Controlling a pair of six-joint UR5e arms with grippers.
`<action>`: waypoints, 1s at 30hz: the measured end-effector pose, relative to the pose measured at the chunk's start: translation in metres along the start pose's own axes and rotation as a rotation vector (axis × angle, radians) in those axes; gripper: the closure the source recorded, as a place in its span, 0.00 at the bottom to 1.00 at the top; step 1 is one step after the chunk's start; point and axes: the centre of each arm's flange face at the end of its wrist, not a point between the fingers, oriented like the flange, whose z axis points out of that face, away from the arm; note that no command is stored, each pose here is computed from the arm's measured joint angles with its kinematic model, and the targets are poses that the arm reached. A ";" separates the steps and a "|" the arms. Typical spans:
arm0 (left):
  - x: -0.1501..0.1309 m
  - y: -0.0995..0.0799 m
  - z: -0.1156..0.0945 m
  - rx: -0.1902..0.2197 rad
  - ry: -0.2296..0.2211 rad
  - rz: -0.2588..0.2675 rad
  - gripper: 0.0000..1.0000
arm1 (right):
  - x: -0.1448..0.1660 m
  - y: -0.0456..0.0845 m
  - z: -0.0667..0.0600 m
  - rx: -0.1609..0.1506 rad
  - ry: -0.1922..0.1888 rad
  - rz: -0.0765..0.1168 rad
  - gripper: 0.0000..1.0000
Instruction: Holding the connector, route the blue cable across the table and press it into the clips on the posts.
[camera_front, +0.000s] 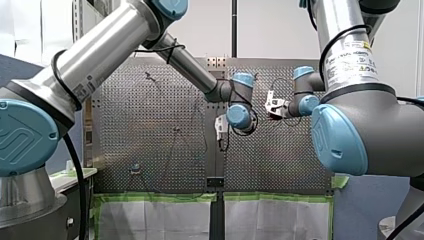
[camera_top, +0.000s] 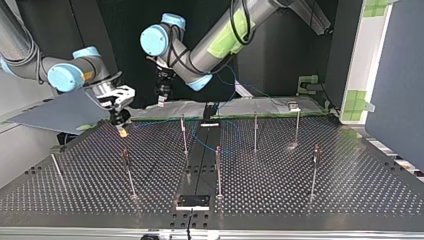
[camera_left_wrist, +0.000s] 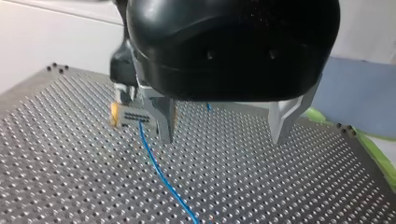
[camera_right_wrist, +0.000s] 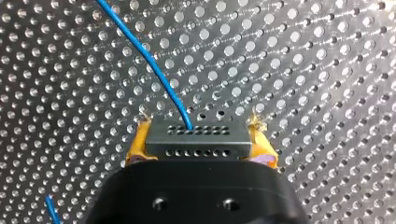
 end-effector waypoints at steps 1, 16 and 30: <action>0.002 -0.001 0.002 -0.006 0.002 -0.001 0.00 | 0.000 0.001 -0.001 -0.001 0.000 0.000 1.00; -0.023 -0.008 0.033 -0.096 -0.077 -0.057 0.00 | -0.001 0.011 -0.012 -0.026 -0.007 -0.007 1.00; 0.009 -0.010 0.069 -0.099 -0.032 -0.058 0.00 | 0.004 0.004 -0.013 0.010 -0.002 -0.017 1.00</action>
